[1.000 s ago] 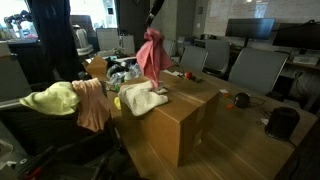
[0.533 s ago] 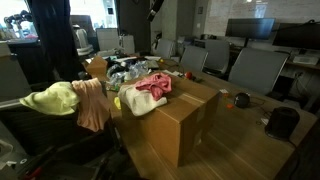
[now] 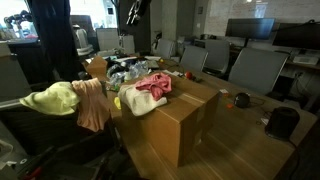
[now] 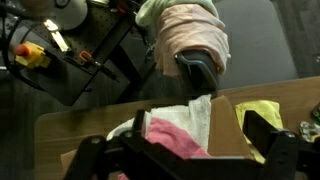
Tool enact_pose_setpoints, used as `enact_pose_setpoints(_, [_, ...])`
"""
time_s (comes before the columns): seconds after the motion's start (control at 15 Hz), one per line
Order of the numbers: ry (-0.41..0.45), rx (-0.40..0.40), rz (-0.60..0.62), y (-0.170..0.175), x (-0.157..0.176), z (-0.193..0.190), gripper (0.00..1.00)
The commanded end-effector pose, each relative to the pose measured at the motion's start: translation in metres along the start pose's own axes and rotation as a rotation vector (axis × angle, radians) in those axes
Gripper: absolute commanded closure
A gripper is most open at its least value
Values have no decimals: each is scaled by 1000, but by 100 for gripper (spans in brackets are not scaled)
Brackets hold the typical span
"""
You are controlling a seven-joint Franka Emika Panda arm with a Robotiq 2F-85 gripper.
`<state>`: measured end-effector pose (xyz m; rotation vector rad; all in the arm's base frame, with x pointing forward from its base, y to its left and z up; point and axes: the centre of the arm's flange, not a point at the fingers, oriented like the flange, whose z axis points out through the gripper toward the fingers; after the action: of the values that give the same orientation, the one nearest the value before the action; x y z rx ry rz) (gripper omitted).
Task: Put the clothes on the chair on to the box.
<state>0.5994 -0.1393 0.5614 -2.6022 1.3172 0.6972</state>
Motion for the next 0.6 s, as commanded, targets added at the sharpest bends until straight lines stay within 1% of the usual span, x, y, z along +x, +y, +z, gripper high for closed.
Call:
enact_pose_setpoints(0.0, [19, -166, -129, -27, -62, 62, 0])
enact_pose_setpoints(0.13, [29, -274, -183, -45, -87, 89, 0])
enact_pose_setpoints(0.27, [34, -357, -241, -57, -109, 114, 0])
enact_pose_setpoints(0.4, [31, -414, -310, -63, -131, 135, 0])
enact_pose_setpoints(0.53, [25, -454, -387, -68, -150, 152, 0])
